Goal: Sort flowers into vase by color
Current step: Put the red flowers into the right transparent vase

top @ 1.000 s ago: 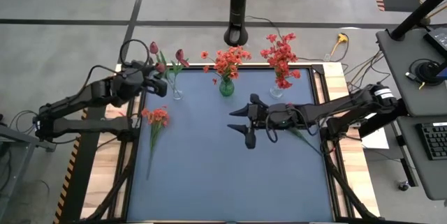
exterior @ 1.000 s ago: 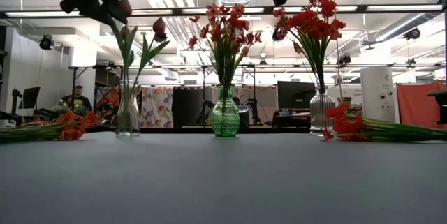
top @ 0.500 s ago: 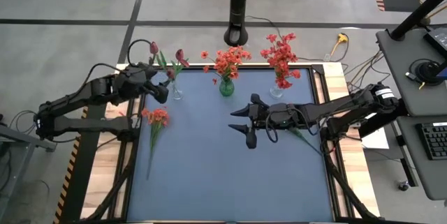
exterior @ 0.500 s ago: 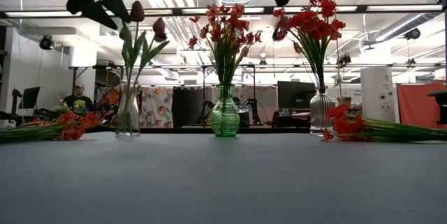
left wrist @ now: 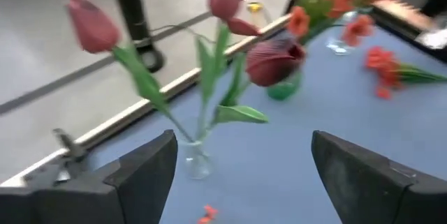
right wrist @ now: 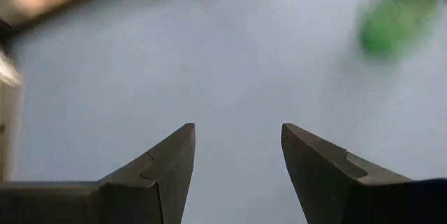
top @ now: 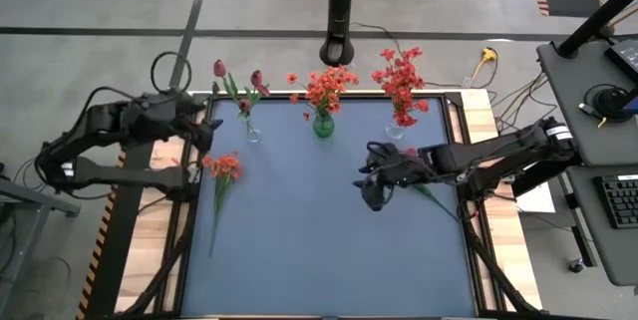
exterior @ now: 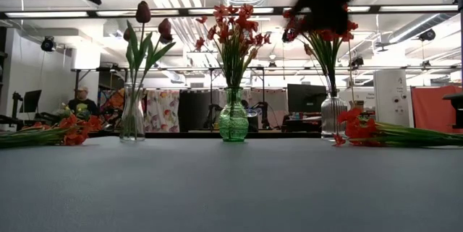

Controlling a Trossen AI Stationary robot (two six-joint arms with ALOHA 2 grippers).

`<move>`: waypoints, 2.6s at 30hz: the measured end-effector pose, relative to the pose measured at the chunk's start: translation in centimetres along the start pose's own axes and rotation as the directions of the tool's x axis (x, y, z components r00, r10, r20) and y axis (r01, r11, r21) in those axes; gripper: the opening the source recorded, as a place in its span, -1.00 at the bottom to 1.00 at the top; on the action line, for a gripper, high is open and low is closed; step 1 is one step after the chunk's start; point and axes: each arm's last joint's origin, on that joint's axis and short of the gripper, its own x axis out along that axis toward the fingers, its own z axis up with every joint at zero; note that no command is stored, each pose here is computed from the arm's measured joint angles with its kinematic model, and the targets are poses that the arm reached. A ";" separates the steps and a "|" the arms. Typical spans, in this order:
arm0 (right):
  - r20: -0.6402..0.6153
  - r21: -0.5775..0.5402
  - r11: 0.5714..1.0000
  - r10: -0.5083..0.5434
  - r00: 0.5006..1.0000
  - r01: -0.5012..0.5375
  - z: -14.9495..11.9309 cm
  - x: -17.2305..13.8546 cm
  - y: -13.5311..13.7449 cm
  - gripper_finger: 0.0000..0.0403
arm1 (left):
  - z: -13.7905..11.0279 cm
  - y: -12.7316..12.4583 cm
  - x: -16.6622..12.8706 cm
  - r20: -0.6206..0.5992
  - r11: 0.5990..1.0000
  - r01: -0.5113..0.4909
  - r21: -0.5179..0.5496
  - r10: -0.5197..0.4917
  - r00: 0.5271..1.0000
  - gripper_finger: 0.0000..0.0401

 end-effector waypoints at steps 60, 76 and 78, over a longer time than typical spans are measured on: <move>-0.675 0.146 0.864 -0.269 0.687 0.482 -13.6 2.2 -11.2 0.02 | -11.8 -14.9 2.3 -0.137 0.944 0.136 0.301 -0.099 0.986 0.36; -0.618 0.180 0.903 -0.205 0.759 0.390 -11.4 2.5 -10.0 -0.90 | -12.2 -15.5 2.7 -0.121 0.940 0.113 0.322 -0.078 0.990 0.36; -0.589 0.173 0.920 -0.188 0.786 0.350 -10.7 2.5 -9.4 -0.91 | -12.2 -15.5 2.8 -0.121 0.940 0.113 0.322 -0.077 0.990 0.36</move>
